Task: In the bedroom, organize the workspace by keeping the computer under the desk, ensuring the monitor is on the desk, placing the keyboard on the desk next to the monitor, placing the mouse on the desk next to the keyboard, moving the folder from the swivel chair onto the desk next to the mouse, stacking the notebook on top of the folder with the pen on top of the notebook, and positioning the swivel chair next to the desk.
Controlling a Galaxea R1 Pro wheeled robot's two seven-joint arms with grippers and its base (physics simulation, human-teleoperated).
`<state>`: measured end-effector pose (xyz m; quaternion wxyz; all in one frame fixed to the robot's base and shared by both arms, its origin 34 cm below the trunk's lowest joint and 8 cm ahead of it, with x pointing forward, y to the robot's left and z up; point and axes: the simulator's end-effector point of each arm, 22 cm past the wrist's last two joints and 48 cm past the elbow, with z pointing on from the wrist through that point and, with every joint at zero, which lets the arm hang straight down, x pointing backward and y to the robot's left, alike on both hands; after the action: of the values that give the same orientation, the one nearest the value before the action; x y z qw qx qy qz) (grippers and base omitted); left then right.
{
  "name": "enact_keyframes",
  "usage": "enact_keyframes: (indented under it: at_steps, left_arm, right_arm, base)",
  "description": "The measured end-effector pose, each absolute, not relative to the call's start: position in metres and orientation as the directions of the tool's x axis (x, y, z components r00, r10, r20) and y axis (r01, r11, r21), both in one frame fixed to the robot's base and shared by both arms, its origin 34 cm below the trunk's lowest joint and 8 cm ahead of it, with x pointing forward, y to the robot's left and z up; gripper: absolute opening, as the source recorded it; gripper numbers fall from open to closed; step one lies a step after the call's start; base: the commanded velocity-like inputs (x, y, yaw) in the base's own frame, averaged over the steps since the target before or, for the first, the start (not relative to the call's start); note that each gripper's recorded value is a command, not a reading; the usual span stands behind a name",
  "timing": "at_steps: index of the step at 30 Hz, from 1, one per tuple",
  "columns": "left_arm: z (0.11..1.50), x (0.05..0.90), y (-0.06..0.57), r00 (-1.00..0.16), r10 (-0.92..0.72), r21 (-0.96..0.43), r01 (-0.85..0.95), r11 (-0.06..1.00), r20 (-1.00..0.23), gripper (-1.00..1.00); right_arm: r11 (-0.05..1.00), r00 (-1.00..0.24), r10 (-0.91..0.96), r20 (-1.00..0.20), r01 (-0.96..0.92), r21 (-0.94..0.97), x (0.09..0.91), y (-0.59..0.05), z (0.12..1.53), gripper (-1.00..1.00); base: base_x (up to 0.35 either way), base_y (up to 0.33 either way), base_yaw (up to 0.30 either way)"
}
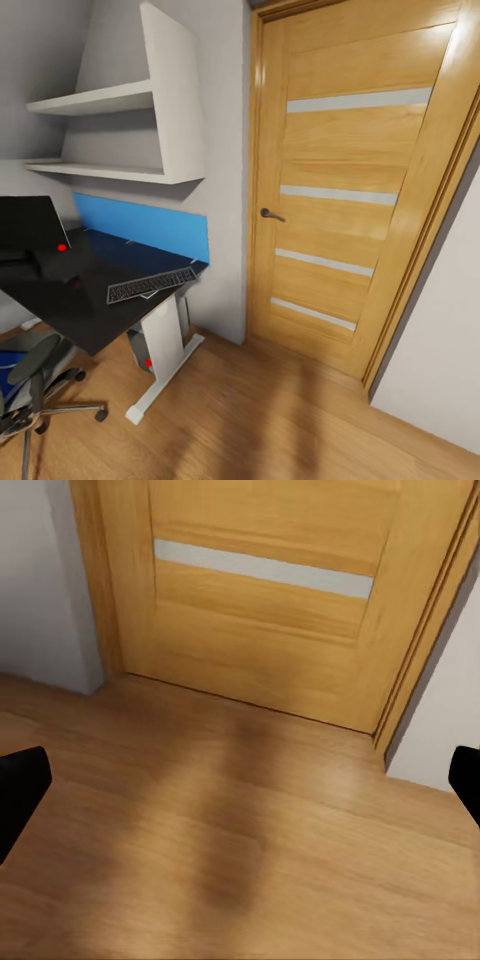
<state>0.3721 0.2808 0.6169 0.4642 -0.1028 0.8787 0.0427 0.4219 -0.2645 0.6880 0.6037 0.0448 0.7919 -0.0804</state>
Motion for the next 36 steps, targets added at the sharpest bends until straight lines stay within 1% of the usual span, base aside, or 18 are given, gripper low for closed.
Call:
enact_keyframes:
  at_steps: [31, 36]
  left_arm:
    - [0.6173, 0.3724, 0.2805, -0.547, -0.140, -0.021, -0.218, 0.976, -0.826, 1.00]
    - [0.6171, 0.3723, 0.2804, -0.547, -0.140, -0.021, -0.218, 0.976, -0.825, 1.00]
  right_arm:
    - [0.975, -0.255, -0.025, -0.966, 0.207, -0.080, 0.4239, -0.2730, 0.6920, 1.00]
    - [0.976, -0.279, -0.030, -0.960, 0.201, -0.089, 0.4167, -0.2740, 0.6855, 1.00]
  base:
    - [0.000, 0.000, 0.291]
    - [0.000, 0.000, 0.291]
